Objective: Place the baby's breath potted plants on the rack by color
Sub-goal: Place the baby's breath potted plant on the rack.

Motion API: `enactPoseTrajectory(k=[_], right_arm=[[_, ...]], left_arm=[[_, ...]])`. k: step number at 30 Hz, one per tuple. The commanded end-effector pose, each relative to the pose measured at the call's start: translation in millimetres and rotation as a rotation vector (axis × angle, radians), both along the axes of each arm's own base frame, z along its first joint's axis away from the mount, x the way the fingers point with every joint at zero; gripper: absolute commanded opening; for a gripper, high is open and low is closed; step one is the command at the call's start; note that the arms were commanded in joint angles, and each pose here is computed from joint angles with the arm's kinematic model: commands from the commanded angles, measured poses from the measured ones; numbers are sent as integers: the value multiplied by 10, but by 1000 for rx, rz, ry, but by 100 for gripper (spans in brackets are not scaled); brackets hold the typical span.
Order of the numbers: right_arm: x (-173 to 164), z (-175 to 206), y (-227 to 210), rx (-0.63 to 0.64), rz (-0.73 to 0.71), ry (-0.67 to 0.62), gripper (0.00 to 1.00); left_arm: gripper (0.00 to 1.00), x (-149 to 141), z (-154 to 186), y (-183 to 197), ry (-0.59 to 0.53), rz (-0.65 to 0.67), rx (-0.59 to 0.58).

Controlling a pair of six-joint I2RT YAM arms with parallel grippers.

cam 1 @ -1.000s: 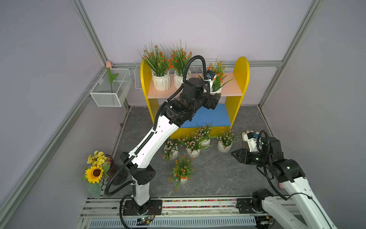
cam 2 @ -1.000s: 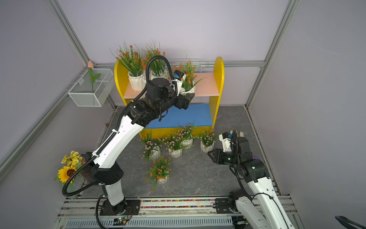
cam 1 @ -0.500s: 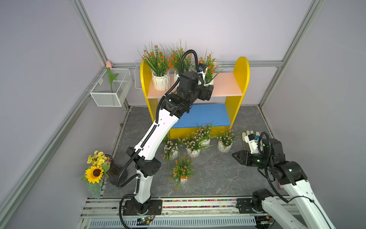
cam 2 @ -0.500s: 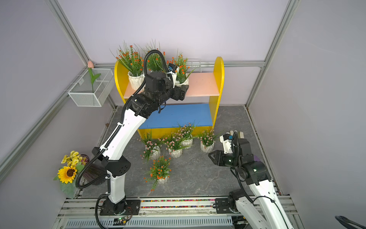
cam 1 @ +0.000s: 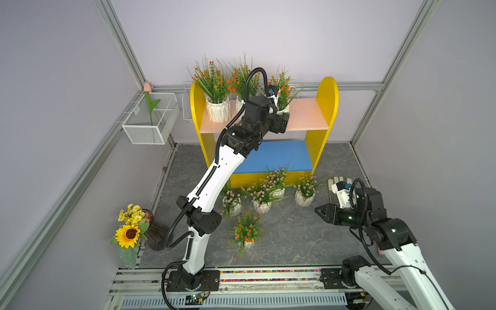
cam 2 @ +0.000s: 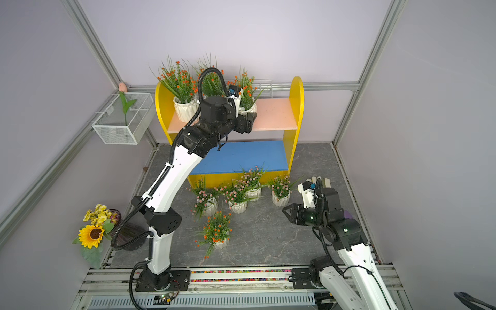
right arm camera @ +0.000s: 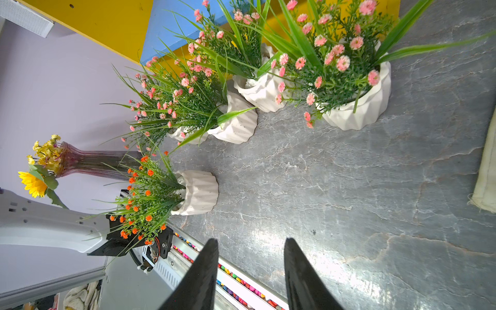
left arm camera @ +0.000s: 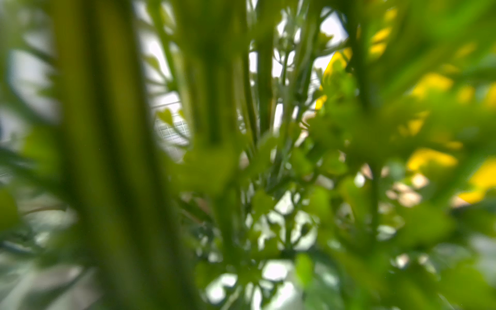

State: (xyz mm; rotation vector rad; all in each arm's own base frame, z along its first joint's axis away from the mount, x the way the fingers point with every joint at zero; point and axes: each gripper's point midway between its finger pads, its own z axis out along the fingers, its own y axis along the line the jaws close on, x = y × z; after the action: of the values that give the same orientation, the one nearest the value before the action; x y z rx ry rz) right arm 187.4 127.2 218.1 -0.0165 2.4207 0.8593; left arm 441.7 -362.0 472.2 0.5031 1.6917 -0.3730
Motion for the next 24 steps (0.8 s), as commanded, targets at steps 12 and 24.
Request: enactPoseTrajectory(k=[12, 24], right_arm=[[-13, -18, -40, -9, -22, 7, 46], [-9, -7, -33, -3, -21, 6, 50]], left_arm=[[73, 105, 203, 56, -53, 32, -69], [90, 147, 186, 72, -57, 46, -65]])
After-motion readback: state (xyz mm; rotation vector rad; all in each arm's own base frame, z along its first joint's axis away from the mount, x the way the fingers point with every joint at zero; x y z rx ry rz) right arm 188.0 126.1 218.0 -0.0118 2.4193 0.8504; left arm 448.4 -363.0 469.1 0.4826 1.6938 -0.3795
